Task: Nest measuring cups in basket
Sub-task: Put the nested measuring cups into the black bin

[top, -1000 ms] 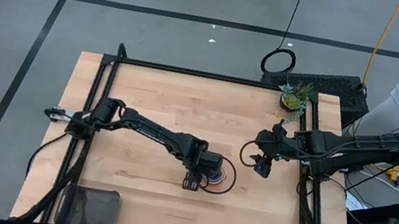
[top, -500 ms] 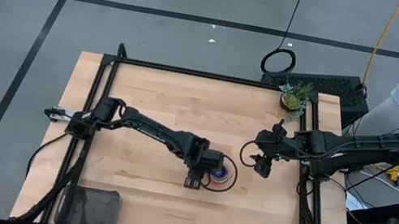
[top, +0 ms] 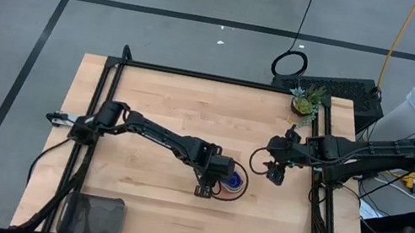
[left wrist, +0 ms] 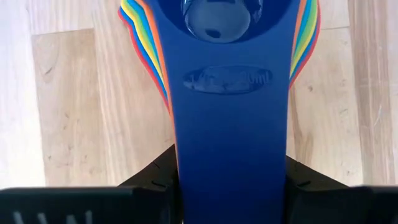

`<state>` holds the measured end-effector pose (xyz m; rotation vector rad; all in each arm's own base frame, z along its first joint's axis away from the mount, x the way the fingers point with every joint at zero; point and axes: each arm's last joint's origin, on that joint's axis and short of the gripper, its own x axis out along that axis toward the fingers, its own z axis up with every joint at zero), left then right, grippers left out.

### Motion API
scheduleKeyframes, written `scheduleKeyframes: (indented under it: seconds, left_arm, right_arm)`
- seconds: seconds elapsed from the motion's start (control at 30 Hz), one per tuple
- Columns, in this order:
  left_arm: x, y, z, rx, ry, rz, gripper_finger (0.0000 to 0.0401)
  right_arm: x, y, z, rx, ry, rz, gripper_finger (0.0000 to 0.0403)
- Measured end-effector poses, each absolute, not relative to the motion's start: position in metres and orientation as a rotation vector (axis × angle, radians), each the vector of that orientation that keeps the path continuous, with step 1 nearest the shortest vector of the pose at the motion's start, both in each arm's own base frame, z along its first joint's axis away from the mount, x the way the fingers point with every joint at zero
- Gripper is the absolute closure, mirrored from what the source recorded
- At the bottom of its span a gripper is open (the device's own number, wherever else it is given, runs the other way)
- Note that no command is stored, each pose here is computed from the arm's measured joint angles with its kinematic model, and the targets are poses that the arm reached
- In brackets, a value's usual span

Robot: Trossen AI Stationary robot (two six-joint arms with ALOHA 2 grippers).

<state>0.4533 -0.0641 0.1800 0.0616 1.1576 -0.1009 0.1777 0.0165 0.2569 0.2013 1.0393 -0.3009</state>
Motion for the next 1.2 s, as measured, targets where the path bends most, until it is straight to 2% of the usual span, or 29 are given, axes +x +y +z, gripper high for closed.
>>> scheduleKeyframes:
  seconds: [0.63,1.2]
  left_arm:
    - [0.445,-0.081,0.185,0.093,1.185,-0.083,0.026]
    - [0.435,-0.076,0.209,0.119,1.172,-0.059,0.0262]
  right_arm:
    - [0.176,0.016,0.256,0.215,1.05,-0.314,0.0149]
    - [0.176,0.016,0.256,0.228,1.049,-0.322,0.0149]
